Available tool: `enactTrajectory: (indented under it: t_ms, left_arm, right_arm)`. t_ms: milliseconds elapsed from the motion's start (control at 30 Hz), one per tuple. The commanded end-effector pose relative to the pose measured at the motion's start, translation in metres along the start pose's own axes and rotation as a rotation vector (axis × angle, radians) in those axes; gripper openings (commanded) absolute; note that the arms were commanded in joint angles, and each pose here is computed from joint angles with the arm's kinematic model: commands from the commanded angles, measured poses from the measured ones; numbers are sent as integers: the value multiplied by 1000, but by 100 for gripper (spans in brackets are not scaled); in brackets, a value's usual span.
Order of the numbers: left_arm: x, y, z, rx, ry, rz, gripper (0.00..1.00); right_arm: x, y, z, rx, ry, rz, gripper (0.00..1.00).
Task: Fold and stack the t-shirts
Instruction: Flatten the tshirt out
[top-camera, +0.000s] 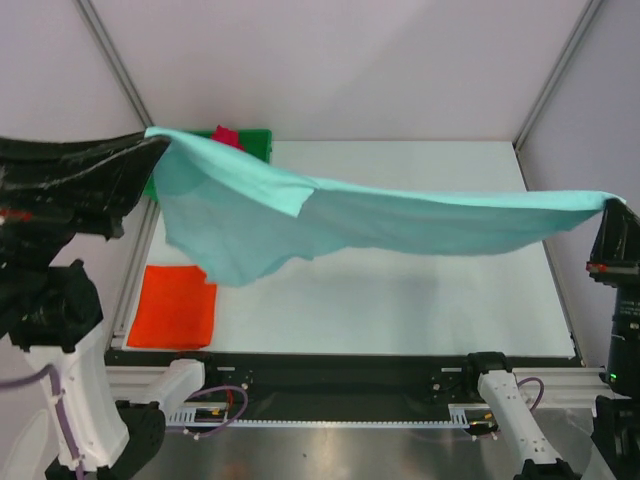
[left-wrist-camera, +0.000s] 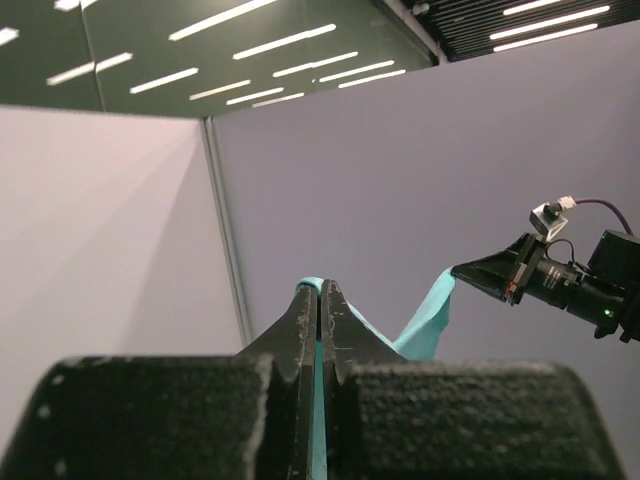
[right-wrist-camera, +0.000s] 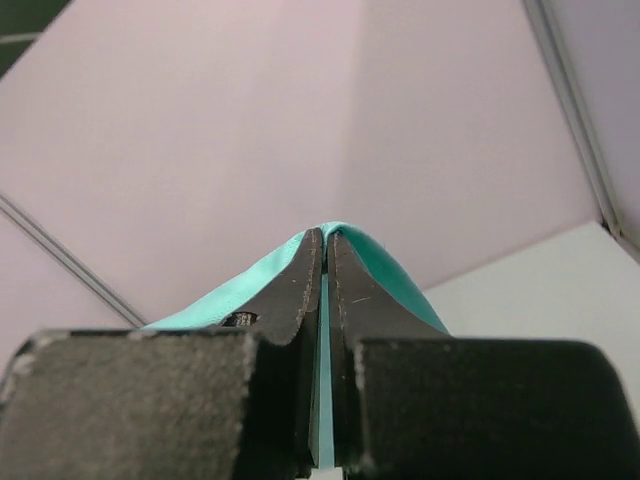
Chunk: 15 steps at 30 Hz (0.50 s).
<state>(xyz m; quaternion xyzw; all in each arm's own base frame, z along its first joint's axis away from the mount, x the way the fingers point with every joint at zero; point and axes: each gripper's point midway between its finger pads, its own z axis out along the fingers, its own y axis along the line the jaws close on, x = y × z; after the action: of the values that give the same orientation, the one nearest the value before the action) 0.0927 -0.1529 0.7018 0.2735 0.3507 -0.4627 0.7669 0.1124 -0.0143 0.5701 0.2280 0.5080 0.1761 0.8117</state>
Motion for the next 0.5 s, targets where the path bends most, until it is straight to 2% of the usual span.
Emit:
enactTrajectory:
  t_ms: [0, 167, 267, 300, 333, 367, 400, 433, 467]
  left_arm:
    - [-5, -1, 3, 11, -8, 37, 0]
    - [23, 50, 17, -20, 29, -32, 0]
    - [60, 101, 24, -46, 67, -94, 0]
    - [89, 134, 23, -96, 91, -154, 0]
    - [101, 147, 23, -103, 97, -157, 0]
    - [116, 162, 23, -123, 114, -181, 0]
    - [151, 192, 19, -158, 157, -231, 0]
    - [167, 202, 19, -163, 165, -245, 1]
    - [185, 215, 16, -180, 180, -269, 0]
  right_arm:
    - [6, -7, 13, 32, 9, -56, 0]
    - [43, -24, 46, 81, 65, -85, 0]
    - [95, -46, 80, 130, 177, -137, 0]
    - [106, -51, 87, 140, 193, -146, 0]
    - [136, -67, 99, 174, 252, -172, 0]
    - [143, -71, 109, 178, 236, -176, 0]
    - [154, -79, 115, 196, 247, -182, 0]
    - [187, -99, 123, 239, 308, -207, 0]
    - [192, -103, 131, 245, 293, -208, 0]
